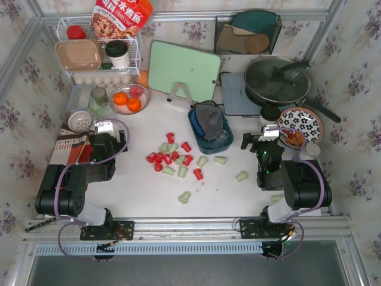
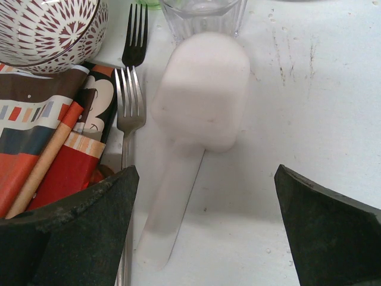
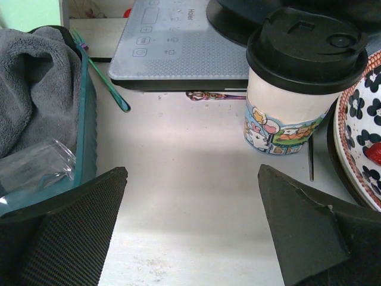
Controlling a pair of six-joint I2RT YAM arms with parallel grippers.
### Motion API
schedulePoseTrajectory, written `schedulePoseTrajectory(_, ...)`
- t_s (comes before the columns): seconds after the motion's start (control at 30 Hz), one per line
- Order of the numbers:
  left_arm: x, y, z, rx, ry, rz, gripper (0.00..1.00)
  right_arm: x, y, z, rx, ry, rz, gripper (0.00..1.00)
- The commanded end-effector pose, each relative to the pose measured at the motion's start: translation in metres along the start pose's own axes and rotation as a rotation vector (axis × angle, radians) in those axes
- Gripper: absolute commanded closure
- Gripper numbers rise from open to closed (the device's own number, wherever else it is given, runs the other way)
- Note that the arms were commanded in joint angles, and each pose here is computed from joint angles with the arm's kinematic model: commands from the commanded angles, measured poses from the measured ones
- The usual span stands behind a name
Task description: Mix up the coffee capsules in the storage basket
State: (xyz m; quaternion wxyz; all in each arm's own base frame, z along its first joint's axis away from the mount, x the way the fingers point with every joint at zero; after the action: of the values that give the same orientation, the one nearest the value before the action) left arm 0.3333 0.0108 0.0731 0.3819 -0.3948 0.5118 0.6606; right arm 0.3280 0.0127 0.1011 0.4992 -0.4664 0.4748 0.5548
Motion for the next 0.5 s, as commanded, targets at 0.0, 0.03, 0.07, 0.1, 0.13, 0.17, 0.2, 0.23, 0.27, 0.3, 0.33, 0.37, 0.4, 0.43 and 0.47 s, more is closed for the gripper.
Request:
schedulePoseTrajectory(0.0,-0.0045,-0.0013,-0.0003,0.002,0.010,-0.017,0.00,-0.0056,-0.0004,0.0000,0.004,-0.003,-0.028,0.00)
schedulePoseTrajectory(0.03,-0.0045,-0.0013,-0.0003,0.002,0.011,-0.017,0.00,-0.0053,-0.0004,0.0001,0.004,-0.003,-0.027,0.00)
schedulePoseTrajectory(0.07,-0.0042,-0.0013,-0.0004,0.003,0.011,-0.016,0.00,-0.0057,-0.0006,0.0001,0.003,-0.003,-0.028,0.00)
schedulePoseTrajectory(0.1,-0.0041,-0.0014,-0.0003,0.002,0.010,-0.016,0.00,-0.0058,-0.0008,0.0002,0.002,-0.003,-0.028,0.00)
schedulePoseTrajectory(0.13,-0.0039,-0.0013,-0.0003,0.002,0.010,-0.015,0.00,-0.0059,-0.0007,0.0002,0.003,-0.003,-0.029,0.00)
schedulePoseTrajectory(0.17,-0.0041,-0.0013,-0.0004,0.002,0.011,-0.016,0.00,-0.0055,-0.0006,0.0001,0.003,-0.003,-0.028,0.00)
schedulePoseTrajectory(0.2,-0.0044,-0.0013,-0.0003,0.002,0.010,-0.017,0.00,-0.0056,-0.0006,0.0002,0.002,-0.003,-0.028,0.00)
schedulePoseTrajectory(0.23,-0.0042,-0.0013,-0.0003,0.002,0.010,-0.016,0.00,-0.0053,-0.0005,-0.0002,0.005,-0.003,-0.027,0.00)
schedulePoseTrajectory(0.27,-0.0041,-0.0013,-0.0004,0.002,0.010,-0.016,0.00,-0.0055,-0.0004,-0.0004,0.006,-0.002,-0.028,0.00)
schedulePoseTrajectory(0.3,-0.0045,-0.0013,-0.0004,0.002,0.010,-0.017,0.00,-0.0056,-0.0004,-0.0003,0.006,-0.002,-0.028,0.00)
schedulePoseTrajectory(0.33,-0.0042,-0.0013,-0.0004,0.002,0.011,-0.016,0.00,-0.0058,-0.0007,-0.0003,0.006,-0.002,-0.029,0.00)
schedulePoseTrajectory(0.37,-0.0045,-0.0013,-0.0003,0.002,0.010,-0.017,0.00,-0.0064,-0.0007,-0.0002,0.006,-0.001,-0.031,0.00)
schedulePoseTrajectory(0.4,-0.0044,-0.0013,-0.0003,0.002,0.011,-0.017,0.00,-0.0058,-0.0003,-0.0002,0.006,-0.003,-0.029,0.00)
schedulePoseTrajectory(0.43,-0.0042,-0.0013,-0.0003,0.002,0.011,-0.016,0.00,-0.0054,-0.0002,-0.0004,0.007,-0.003,-0.028,0.00)
schedulePoseTrajectory(0.47,-0.0039,-0.0014,-0.0004,0.002,0.011,-0.015,0.00,-0.0052,-0.0001,-0.0006,0.009,-0.002,-0.027,0.00)
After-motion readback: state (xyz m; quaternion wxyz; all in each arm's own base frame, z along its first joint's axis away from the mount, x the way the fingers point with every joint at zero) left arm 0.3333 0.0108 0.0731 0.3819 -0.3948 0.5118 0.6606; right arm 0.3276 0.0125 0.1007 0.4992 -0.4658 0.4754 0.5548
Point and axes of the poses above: each gripper's point midway between its finger pads, its own y axis back along the fingers, its own z axis along the line the jaws close on, x = y × z, the point moved 5 cm from there along y, back along the fingers, and after that the axes turned 4 degrees about -y, right-handed, at the moved point
